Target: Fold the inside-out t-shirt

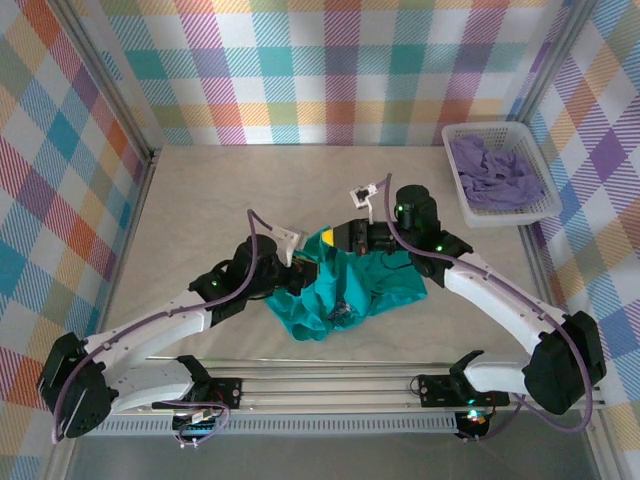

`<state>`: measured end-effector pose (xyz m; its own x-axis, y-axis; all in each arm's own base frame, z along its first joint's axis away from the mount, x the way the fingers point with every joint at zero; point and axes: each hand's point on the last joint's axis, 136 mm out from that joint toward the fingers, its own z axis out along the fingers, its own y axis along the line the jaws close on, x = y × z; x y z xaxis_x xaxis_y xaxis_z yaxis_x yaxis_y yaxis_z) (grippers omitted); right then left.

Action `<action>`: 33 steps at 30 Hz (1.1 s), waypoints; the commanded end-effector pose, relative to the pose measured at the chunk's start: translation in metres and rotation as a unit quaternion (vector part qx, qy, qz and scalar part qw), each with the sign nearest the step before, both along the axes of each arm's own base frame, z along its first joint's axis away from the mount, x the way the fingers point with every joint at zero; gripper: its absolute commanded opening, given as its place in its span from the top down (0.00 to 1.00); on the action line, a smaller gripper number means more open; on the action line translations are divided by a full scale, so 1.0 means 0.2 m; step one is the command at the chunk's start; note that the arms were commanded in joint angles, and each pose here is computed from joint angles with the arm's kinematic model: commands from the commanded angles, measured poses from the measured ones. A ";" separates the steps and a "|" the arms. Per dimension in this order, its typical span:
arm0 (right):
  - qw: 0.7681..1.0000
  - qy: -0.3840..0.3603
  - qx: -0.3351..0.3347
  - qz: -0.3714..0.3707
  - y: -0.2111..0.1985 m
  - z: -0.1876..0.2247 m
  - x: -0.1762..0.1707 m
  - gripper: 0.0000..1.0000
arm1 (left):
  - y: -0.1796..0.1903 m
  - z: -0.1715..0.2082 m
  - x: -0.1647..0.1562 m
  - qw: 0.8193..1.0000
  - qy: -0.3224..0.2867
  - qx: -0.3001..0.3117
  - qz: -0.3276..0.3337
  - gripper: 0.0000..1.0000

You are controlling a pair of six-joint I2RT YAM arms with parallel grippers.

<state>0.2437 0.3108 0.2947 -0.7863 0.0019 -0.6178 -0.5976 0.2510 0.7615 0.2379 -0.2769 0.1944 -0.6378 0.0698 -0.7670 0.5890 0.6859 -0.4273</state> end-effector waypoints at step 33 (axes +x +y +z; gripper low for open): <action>1.000 -0.018 -0.016 0.002 -0.05 0.13 -0.04 0.79 | -0.04 0.51 0.14 0.990 -0.091 -0.103 0.033 0.99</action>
<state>0.2353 0.3127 0.3159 -0.8140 -0.0337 -0.5798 -0.5752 0.1848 0.7968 0.2641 -0.2909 0.2774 -0.5035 -0.0587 -0.8620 0.6299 0.6578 -0.4128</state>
